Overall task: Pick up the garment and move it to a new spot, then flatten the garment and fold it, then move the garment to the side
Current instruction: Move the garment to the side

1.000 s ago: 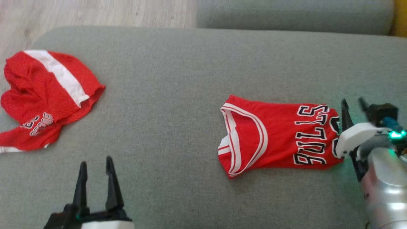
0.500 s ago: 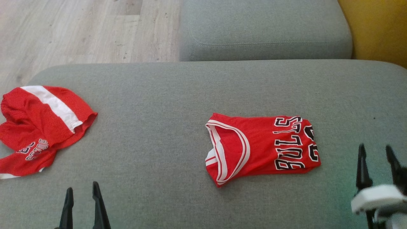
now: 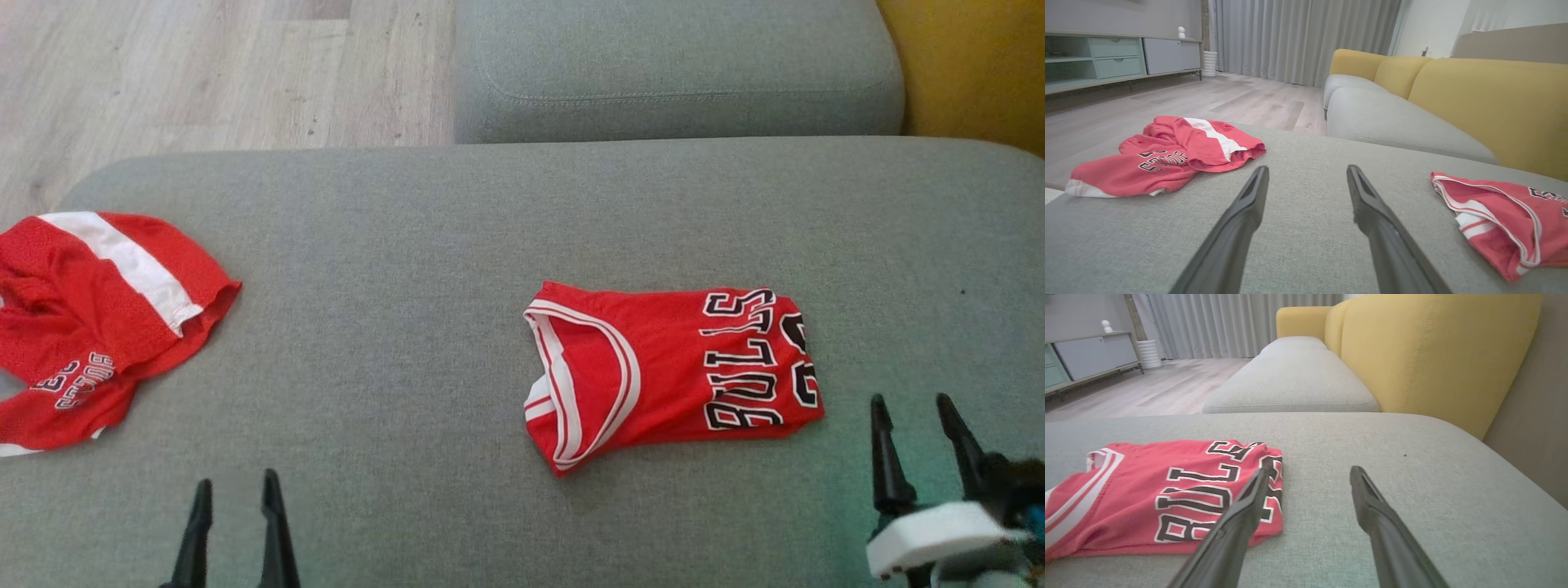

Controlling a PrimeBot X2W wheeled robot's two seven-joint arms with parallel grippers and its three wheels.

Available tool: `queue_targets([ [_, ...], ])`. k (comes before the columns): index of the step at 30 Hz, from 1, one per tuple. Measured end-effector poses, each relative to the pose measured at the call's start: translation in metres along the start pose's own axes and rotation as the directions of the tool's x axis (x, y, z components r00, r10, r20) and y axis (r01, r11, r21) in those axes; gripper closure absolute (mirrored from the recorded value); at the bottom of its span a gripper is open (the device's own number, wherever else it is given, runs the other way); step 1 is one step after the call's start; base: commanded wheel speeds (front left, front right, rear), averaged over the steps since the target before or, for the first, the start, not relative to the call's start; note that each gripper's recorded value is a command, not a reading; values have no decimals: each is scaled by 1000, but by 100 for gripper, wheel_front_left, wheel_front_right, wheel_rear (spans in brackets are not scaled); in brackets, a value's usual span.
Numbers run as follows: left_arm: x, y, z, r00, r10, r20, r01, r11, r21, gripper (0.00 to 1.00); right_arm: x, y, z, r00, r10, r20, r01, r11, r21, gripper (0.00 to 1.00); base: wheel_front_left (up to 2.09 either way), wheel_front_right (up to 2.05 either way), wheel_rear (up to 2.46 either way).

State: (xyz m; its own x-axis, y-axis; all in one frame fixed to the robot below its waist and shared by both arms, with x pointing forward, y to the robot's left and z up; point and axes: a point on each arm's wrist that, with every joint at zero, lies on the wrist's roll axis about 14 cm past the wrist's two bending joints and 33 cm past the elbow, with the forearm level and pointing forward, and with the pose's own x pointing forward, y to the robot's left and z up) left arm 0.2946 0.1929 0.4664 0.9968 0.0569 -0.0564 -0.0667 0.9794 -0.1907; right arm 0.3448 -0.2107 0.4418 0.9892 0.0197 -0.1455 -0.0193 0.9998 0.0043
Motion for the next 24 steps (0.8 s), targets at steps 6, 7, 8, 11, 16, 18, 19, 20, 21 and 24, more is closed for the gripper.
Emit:
queue_targets([
  [6,2,-6,-6,999,-26,-22,26,1000,1,0,21,12,7,995,61,-81,-56,997,55,0,0,0,0],
  [7,3,-7,-7,999,-31,-27,31,999,4,0,26,13,9,992,69,-107,-60,995,82,0,0,0,0],
  [8,3,-8,-9,999,-33,-35,33,999,5,0,31,14,10,988,76,-134,-63,993,104,0,0,0,0],
  [11,6,-9,-15,998,-39,-55,39,999,2,0,45,14,5,964,104,-243,-71,987,142,0,0,0,0],
  [16,26,-18,-15,996,-74,-58,74,997,9,0,68,38,-28,852,206,-482,-81,960,267,0,0,0,0],
  [18,28,-17,-16,996,-69,-58,70,998,9,0,69,45,-45,798,229,-558,-89,960,265,0,0,0,0],
  [19,28,-17,-16,996,-67,-61,68,998,8,0,69,46,-53,776,230,-587,-84,960,266,0,0,0,0],
  [20,28,-18,-18,996,-69,-65,69,998,7,0,68,46,-61,754,228,-616,-77,962,261,0,0,0,0],
  [21,27,-18,-19,995,-69,-70,70,997,10,0,69,45,-66,741,220,-635,-79,967,244,0,0,0,0],
  [24,26,-21,-23,994,-75,-83,76,997,10,0,76,49,-68,724,231,-650,-82,965,251,100,0,0,0],
])
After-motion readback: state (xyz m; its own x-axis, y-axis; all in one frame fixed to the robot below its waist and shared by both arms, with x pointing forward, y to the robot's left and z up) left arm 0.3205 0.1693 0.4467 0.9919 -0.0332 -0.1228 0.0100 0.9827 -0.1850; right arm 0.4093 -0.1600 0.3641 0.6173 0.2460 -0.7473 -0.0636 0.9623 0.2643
